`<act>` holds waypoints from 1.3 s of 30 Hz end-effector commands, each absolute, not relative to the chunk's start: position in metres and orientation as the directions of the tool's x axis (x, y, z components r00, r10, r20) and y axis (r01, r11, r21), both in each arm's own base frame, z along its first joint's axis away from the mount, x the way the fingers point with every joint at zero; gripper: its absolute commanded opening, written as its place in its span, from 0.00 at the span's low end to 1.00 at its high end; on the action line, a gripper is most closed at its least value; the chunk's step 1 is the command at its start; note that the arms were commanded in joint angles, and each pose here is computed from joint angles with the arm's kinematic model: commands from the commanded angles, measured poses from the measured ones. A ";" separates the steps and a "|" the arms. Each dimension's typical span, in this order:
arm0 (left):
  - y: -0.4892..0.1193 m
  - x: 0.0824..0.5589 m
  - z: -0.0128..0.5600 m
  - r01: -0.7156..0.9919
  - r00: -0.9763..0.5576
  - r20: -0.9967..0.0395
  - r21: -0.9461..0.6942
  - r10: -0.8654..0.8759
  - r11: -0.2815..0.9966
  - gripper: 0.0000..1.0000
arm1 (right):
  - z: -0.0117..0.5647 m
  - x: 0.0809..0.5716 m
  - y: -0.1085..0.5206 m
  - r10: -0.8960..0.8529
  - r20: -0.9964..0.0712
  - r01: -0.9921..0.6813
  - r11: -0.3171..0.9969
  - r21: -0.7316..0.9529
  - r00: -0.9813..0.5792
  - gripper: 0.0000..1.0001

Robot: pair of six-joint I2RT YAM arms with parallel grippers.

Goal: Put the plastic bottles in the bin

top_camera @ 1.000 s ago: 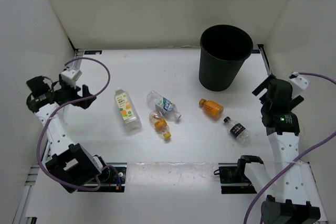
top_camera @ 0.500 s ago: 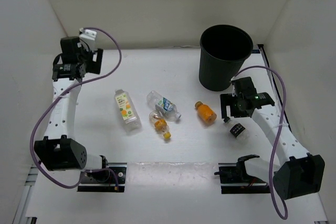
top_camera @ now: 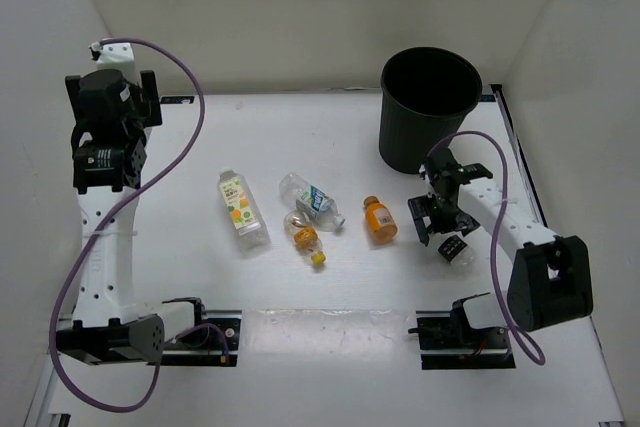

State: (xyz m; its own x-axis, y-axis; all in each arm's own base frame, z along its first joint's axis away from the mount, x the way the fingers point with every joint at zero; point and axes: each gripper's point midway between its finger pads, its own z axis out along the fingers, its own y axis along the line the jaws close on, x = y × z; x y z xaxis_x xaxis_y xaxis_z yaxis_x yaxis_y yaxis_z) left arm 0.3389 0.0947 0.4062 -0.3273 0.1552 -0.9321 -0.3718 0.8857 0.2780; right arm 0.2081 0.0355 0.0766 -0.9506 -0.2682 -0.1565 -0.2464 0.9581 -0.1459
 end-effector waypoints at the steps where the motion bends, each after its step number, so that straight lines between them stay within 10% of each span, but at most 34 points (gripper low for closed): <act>1: 0.115 0.324 0.403 -0.483 -0.355 -0.926 0.300 0.129 0.823 1.00 | 0.079 0.209 0.025 -0.305 -0.130 -0.275 0.938 -0.209 -0.943 1.00; 14: 0.117 0.302 0.344 -0.442 -0.526 -0.844 0.376 0.104 0.815 1.00 | 0.038 0.212 0.028 -0.308 0.074 -0.317 0.927 -0.200 -0.948 0.88; 18: 0.104 0.301 0.301 -0.361 -0.605 -0.792 0.362 0.080 0.859 1.00 | 0.037 0.216 0.025 -0.271 0.065 -0.279 0.932 -0.232 -0.960 0.43; 19: 0.092 0.305 0.291 -0.310 -0.611 -0.788 0.331 0.080 0.892 1.00 | 0.039 0.221 0.027 -0.271 0.051 -0.276 0.933 -0.231 -0.961 0.19; 22: 0.071 0.299 0.253 -0.193 -0.687 -0.721 0.306 0.095 0.932 1.00 | 0.051 0.224 0.019 -0.238 0.020 -0.234 0.929 -0.288 -0.971 0.06; 30: -0.033 0.280 0.215 0.300 -0.720 -0.663 -0.029 0.206 0.953 1.00 | 0.144 0.265 0.020 -0.169 -0.335 -0.050 0.940 -0.338 -0.927 0.00; 39: -0.034 0.271 0.184 0.259 -0.772 -0.601 -0.001 0.206 0.966 1.00 | 0.384 0.332 0.127 -0.127 -0.950 -0.234 0.971 -0.059 -0.287 0.00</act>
